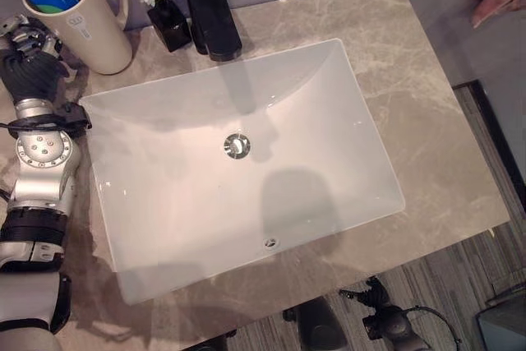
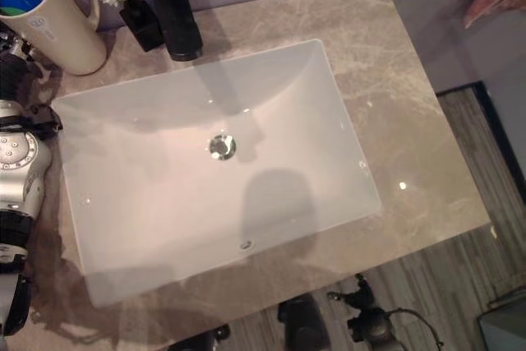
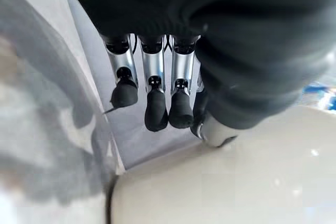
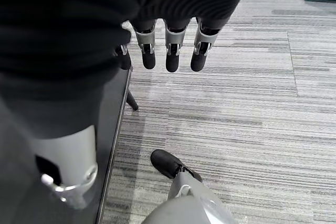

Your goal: Put brush and paste in cup on sink, flatten towel.

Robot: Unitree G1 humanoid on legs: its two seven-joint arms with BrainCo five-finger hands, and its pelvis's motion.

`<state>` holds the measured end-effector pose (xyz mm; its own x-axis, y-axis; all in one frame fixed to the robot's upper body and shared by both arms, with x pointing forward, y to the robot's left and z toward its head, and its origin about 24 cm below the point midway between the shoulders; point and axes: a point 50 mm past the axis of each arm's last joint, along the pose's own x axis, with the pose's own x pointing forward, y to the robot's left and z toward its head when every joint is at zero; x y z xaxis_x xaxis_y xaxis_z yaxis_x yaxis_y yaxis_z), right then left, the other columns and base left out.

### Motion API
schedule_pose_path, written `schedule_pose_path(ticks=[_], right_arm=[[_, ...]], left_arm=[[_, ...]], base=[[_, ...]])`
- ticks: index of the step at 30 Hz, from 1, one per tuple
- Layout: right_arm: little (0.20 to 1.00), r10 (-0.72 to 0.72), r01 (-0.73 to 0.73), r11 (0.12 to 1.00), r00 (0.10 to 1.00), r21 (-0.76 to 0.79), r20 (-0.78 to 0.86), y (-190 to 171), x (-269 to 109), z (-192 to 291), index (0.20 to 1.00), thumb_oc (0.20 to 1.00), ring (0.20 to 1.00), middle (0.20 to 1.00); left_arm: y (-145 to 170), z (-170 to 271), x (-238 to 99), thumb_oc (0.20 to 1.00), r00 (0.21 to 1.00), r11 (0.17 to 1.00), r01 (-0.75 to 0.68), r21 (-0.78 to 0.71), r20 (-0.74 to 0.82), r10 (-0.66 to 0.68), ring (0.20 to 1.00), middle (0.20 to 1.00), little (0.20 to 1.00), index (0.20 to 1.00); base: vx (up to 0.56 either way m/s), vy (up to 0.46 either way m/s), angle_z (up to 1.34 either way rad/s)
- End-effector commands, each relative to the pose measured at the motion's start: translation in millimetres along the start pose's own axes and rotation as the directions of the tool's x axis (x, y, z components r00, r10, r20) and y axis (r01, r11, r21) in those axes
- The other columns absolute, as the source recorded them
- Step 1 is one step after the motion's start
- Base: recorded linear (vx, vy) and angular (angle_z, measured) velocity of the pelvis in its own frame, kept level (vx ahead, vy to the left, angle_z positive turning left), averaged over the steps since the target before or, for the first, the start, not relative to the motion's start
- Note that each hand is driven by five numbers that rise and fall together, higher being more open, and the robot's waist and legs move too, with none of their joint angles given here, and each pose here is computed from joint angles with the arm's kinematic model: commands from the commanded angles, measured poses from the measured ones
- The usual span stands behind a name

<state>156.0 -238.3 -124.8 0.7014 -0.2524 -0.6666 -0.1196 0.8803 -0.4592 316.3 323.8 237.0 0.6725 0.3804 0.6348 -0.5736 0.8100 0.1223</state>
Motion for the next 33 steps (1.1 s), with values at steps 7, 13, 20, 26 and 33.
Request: schedule_pose_path(ticks=[7, 13, 20, 26, 33], right_arm=[[1.000, -0.051, 0.053, 0.998, 0.997, 0.022, -0.058, -7.7, -3.5, -16.5, 1.000, 1.000, 1.000, 1.000], [1.000, -0.039, 0.042, 0.998, 0.997, 0.040, -0.060, -3.6, -5.9, -19.0, 1.000, 1.000, 1.000, 1.000], [1.000, -0.023, 0.024, 1.000, 0.992, 0.006, -0.125, -6.2, -12.6, -38.7, 1.000, 1.000, 1.000, 1.000], [1.000, -0.058, 0.054, 0.998, 0.986, -0.026, -0.157, -19.5, -13.1, -46.4, 1.000, 1.000, 1.000, 1.000], [1.000, -0.126, 0.130, 0.991, 0.981, 0.019, -0.150, -38.6, -3.8, -34.8, 1.000, 1.000, 1.000, 1.000]], left_arm=[[31.6, -22.1, -50.6, 0.200, 0.993, 0.985, -0.112, 0.133, -0.005, 0.114, 0.200, 0.200, 0.200, 0.200], [35.2, -17.4, -92.0, 0.200, 0.990, 0.986, -0.139, 0.087, 0.020, 0.138, 0.200, 0.200, 0.200, 0.200], [17.9, -20.1, -132.8, 0.200, 0.998, 0.989, -0.027, -0.144, -0.068, 0.017, 0.200, 0.200, 0.200, 0.200], [3.7, -18.4, -147.4, 0.200, 0.993, 0.970, 0.058, -0.235, -0.086, -0.080, 0.200, 0.200, 0.200, 0.200], [-8.3, -24.2, -159.1, 0.200, 0.980, 0.951, 0.106, -0.291, -0.131, -0.149, 0.200, 0.200, 0.200, 0.200]], base=[[0.00, -0.054, 0.07], [-0.03, -0.094, 0.22], [-0.05, -0.099, 0.14], [-0.08, -0.048, -0.06], [-0.11, 0.069, -0.30]])
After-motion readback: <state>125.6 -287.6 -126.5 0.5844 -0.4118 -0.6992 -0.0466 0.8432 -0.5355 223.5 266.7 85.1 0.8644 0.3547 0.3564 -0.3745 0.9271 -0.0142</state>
